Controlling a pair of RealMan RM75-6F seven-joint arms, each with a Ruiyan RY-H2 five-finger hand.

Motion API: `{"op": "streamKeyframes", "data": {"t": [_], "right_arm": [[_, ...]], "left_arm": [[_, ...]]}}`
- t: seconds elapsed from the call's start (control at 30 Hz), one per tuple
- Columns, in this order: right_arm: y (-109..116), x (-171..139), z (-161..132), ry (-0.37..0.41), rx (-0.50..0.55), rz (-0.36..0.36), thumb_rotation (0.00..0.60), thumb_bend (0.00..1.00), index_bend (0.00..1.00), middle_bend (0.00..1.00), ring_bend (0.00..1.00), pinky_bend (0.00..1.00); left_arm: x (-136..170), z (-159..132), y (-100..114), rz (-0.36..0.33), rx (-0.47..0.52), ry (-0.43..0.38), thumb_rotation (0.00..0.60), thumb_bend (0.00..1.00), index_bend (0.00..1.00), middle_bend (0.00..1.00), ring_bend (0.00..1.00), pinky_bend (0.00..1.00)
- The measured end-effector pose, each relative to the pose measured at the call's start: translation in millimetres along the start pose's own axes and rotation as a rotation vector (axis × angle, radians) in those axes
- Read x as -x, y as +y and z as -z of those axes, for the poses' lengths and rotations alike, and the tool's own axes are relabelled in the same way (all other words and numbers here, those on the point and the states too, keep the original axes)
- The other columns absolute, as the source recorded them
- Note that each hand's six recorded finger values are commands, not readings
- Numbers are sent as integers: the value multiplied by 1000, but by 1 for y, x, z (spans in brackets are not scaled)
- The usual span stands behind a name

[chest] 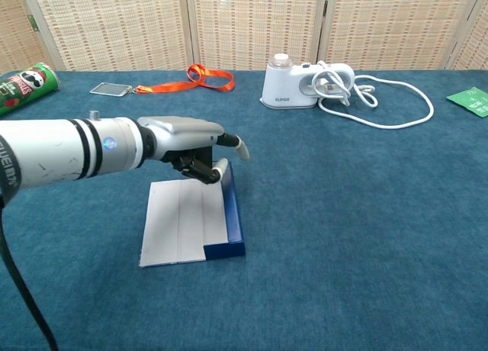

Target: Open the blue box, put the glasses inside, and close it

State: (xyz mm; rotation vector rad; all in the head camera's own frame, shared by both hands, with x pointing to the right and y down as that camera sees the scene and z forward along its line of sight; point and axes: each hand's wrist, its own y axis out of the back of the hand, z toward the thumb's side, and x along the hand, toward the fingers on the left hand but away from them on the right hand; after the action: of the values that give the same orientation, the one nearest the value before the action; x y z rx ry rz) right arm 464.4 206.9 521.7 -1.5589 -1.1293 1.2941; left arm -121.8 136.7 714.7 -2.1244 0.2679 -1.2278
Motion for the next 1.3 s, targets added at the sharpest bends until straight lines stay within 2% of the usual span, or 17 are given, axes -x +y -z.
{"op": "streamKeyframes", "data": {"t": [0.13,0.3,0.6,0.67,0.77,0.83,0.9,1.07,1.3], "right_arm": [[0,0,1,-2,2,1,600,279,189,216,232,218],[-1,1,1,2,5,1,600,279,189,216,233,218],[-3,5,-6,33,13,9,600,279,189,216,234,218],[-2,5,-7,36,13,10,600,279,189,216,235,218],[-3,6,-8,37,13,10,600,279,189,216,234,218],[-3,6,-9,41,13,9,600,279,189,216,236,218],[-3,7,-10,44,14,9,600,280,189,216,237,218],[-2,6,-10,40,10,12,600,279,189,216,239,218],[-2,3,-8,28,9,11,600,279,189,216,240,218]], "left_arm": [[-2,0,-5,35,-31,5,352,768,249,922,865,928],[7,14,-8,65,-53,40,338,768,300,922,865,925],[45,61,-6,103,-24,148,325,764,362,922,865,911],[58,71,-8,107,-13,170,360,706,363,922,865,911],[67,75,-9,93,-10,170,541,537,353,922,861,909],[71,74,-9,69,-14,157,600,443,346,922,855,907],[74,72,-9,42,-21,141,600,400,336,921,851,905],[79,62,-11,-28,-16,91,600,377,326,921,851,905],[66,49,-26,-41,-11,50,600,375,328,921,850,905]]}}
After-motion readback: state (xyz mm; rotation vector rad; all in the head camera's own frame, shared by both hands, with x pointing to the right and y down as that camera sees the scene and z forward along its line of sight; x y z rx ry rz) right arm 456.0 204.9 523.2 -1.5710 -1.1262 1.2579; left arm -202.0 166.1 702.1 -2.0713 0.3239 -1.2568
